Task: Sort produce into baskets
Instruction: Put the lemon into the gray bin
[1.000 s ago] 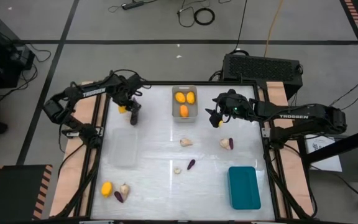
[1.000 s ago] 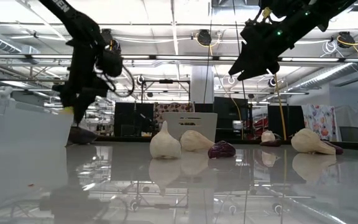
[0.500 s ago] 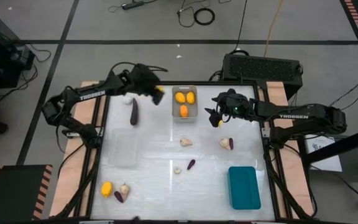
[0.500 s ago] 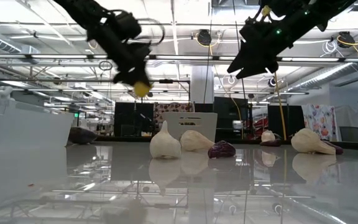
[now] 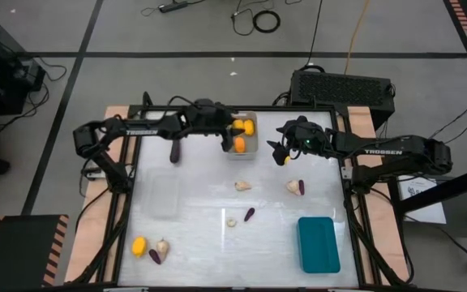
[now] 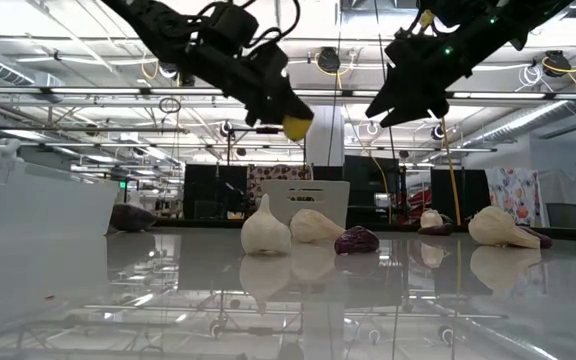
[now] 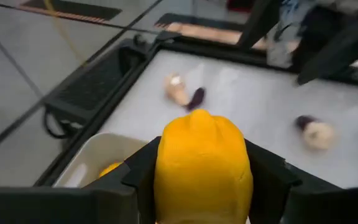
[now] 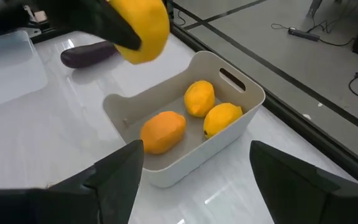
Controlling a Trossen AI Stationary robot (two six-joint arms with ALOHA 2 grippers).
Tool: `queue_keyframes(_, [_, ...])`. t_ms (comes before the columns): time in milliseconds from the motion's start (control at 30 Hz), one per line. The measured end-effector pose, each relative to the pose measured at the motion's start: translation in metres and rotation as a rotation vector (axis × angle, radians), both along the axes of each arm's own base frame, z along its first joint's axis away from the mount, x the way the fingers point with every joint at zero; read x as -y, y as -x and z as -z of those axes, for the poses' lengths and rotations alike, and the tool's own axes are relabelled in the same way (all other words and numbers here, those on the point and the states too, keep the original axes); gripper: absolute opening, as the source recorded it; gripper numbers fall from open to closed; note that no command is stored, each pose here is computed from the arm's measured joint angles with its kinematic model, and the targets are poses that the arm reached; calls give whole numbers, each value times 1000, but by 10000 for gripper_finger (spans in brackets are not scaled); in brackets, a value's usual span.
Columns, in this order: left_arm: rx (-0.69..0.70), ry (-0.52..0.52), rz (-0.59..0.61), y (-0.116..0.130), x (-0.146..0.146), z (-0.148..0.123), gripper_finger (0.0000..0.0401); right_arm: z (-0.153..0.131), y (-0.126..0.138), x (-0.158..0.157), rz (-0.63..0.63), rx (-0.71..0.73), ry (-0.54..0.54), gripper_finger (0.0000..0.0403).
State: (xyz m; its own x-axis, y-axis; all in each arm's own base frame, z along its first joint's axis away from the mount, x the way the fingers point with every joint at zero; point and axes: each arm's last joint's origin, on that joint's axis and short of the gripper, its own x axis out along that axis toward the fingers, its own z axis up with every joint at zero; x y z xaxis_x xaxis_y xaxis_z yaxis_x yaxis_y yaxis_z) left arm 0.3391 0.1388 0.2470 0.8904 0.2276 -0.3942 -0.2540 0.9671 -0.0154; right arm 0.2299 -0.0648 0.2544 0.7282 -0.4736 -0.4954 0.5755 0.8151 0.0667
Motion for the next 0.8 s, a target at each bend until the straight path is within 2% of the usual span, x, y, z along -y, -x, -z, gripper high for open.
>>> queue_keyframes(167, [-52,-27,-110,-1,-4,9,178,0,0,0,-1,-5,1,286])
queue_keyframes(267, [-70,-25,-121,1,-7,10,187,0,0,0,-2,-8,2,286])
queue_keyframes(567, [-77,-28,-127,5,-11,9,280,0,0,0,-1,-6,-1,286])
queue_keyframes(633, [-107,-25,-129,13,-11,-1,292,1,0,0,-2,-8,-3,286])
queue_keyframes(700, [-129,-20,-128,23,-7,-28,297,1,1,0,-2,-13,-6,286])
queue_keyframes(800, [-266,39,-115,48,8,-61,299,2,1,0,-4,-22,-5,286])
